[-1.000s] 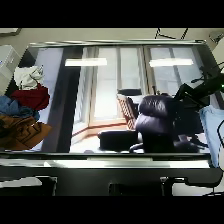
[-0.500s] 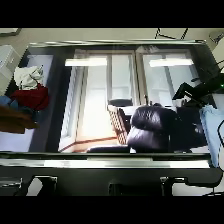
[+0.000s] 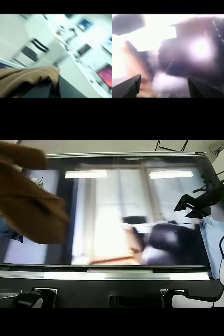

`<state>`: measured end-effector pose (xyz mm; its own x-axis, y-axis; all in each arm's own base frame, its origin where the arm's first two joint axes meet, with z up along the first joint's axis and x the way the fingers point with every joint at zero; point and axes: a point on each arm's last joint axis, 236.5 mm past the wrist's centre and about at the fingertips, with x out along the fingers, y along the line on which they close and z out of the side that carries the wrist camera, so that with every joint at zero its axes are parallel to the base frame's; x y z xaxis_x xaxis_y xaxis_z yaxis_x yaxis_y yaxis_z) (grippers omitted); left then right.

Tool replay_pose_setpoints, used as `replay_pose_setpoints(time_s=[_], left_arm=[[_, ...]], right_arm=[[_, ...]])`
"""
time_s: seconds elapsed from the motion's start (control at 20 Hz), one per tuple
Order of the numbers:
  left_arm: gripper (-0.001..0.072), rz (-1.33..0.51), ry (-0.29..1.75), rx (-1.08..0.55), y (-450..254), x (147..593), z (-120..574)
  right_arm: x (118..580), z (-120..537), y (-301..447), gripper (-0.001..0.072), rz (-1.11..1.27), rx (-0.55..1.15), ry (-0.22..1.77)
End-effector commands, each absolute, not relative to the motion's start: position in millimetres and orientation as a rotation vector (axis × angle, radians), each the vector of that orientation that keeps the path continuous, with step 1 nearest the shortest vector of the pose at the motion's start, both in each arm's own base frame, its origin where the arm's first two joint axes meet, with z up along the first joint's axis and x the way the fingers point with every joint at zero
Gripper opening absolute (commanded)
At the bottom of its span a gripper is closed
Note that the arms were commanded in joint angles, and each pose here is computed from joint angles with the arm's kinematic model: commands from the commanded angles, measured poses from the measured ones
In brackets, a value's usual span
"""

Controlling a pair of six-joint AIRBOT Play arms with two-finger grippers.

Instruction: Fold the clothes and pants, and hang the long-sleeved shirts on hangers.

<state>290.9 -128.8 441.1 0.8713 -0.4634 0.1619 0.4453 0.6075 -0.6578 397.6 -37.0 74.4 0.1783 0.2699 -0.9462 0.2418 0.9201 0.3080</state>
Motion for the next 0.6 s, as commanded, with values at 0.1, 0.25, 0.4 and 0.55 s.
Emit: replay_pose_setpoints(time_s=[0.1,0.25,0.4,0.55], left_arm=[[0.0024,-0.708,0.309,-0.621,-261.1,335.1,350.9],[0.0025,-0.622,0.692,-0.494,-294.8,369.4,204.2],[0.0026,-0.490,1.083,-0.415,-296.4,362.3,42.7],[0.0280,-0.291,1.472,-0.600,-281.1,325.5,-42.2]], right_arm=[[399.4,116.8,-71.7,0.0666,-0.103,0.297,1.233],[395.4,126.8,-69.1,0.0666,-0.104,0.306,1.213],[388.6,118.3,-53.0,0.0668,-0.049,0.351,1.267],[376.4,90.3,-43.6,0.0668,-0.028,0.388,1.347]])
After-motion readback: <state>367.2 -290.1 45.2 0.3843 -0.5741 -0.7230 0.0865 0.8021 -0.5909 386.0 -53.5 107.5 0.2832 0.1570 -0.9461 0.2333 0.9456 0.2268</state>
